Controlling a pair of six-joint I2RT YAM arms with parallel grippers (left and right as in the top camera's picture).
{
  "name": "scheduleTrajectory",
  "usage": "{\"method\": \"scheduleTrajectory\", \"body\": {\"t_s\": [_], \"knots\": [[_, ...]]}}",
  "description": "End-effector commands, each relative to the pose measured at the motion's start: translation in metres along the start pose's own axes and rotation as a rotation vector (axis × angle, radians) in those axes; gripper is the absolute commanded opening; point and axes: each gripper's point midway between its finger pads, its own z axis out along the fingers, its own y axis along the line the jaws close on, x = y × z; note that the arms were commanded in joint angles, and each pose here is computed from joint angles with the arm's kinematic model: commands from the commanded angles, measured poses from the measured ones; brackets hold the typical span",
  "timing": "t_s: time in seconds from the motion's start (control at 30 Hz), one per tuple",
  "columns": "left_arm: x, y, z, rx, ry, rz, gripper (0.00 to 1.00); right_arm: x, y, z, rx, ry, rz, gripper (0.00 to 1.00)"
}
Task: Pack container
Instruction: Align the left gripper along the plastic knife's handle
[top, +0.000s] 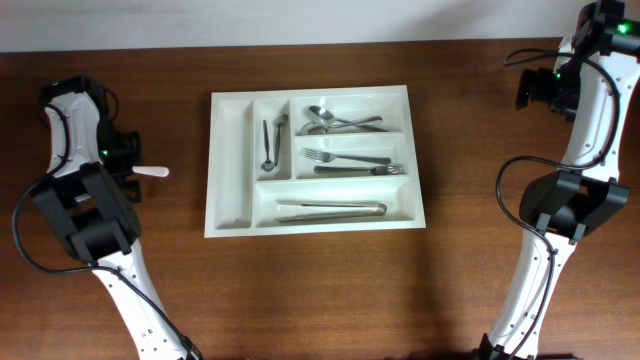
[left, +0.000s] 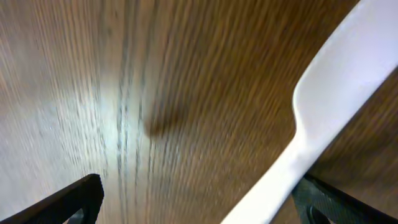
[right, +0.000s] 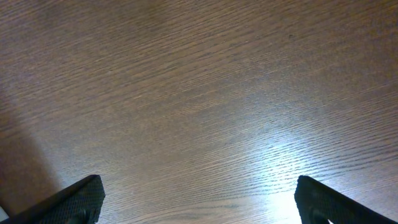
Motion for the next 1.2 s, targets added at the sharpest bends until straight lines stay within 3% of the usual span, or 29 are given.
{"method": "scheduleTrajectory", "body": {"t_s": [0.0,0.23,0.43,1.17], "knots": [[-0.017,-0.003,0.008,-0.013,-0.074,0.112,0.99,-0.001,-0.001,-0.01,-0.005,-0.018,-0.003,0.99],[-0.023,-0.031,0.007,0.091,-0.111,0.248,0.99,-0.001,-0.001,-0.01,-0.005,-0.018,-0.003,0.99],[-0.018,-0.036,0.006,0.117,-0.084,0.257,0.99,-0.001,-0.001,-0.01,-0.005,-0.018,-0.003,0.99],[-0.006,-0.032,0.008,0.087,-0.091,0.351,0.99,-0.001,-0.001,-0.01,-0.005,-0.018,-0.003,0.99]]}}
